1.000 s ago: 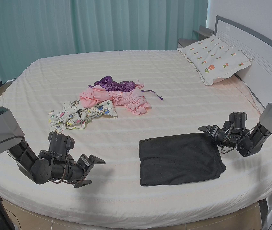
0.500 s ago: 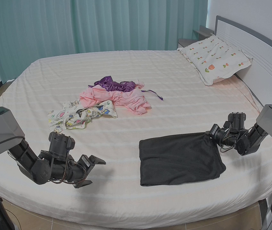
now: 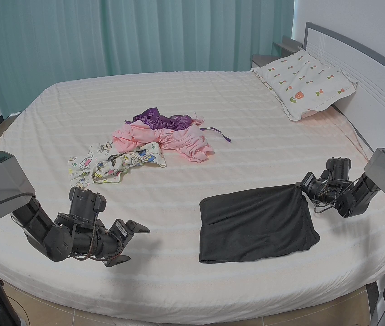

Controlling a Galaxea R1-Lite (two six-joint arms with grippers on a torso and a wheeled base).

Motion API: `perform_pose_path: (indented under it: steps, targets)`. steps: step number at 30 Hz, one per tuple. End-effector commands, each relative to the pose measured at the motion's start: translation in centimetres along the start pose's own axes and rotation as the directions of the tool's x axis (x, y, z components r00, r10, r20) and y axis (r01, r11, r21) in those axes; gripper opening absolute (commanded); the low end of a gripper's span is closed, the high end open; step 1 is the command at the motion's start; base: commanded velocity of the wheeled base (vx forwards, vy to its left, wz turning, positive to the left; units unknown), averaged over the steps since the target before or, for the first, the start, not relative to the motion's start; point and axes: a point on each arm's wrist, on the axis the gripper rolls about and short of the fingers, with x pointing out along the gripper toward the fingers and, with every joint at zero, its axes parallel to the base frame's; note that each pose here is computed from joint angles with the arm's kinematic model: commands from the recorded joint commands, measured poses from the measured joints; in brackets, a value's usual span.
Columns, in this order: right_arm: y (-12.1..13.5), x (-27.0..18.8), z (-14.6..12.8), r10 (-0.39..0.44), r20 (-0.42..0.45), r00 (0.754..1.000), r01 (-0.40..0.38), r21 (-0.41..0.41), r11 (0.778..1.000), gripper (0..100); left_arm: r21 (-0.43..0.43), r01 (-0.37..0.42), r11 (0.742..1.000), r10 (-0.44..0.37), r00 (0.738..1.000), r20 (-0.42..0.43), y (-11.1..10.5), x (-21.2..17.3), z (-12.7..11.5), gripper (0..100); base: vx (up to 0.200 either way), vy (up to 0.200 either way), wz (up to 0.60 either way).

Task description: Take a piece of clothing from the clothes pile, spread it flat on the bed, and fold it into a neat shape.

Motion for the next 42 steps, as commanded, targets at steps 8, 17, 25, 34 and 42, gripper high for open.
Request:
perform_pose_path:
  steps: [8, 17, 25, 34, 42]
  targets:
    - [0.1, -0.3, -0.2, -0.004, -0.003, 1.0, 0.004, -0.001, 1.0, 100, 0.0, 0.0, 1.0, 0.0, 1.0, 0.0, 0.0, 0.0, 0.0, 100, 0.0, 0.0, 0.0]
    - [0.8, -4.6, 1.4, -0.054, 0.07, 0.996, 0.055, -0.008, 0.998, 100, 0.0, 0.0, 1.0, 0.0, 1.0, 0.0, 0.0, 0.0, 0.0, 100, 0.0, 0.0, 0.0]
    - [0.8, -12.5, -4.1, -0.029, -0.165, 0.986, 0.017, -0.074, 0.997, 100, 0.005, 0.0, 1.0, 0.001, 1.0, -0.005, 0.0, 0.1, -0.2, 100, 0.0, 0.0, 0.0]
    - [-0.6, -13.3, -7.6, 0.005, -0.241, 0.97, -0.042, -0.15, 0.988, 100, 0.007, -0.002, 1.0, 0.002, 1.0, -0.006, 0.0, 0.1, -0.2, 100, 0.0, 0.0, 0.0]
    - [-1.3, -12.9, -8.2, -0.013, -0.258, 0.966, -0.029, -0.161, 0.987, 100, 0.008, -0.005, 1.0, 0.005, 1.0, -0.008, 0.0, 0.2, -0.3, 100, 0.0, 0.0, 0.0]
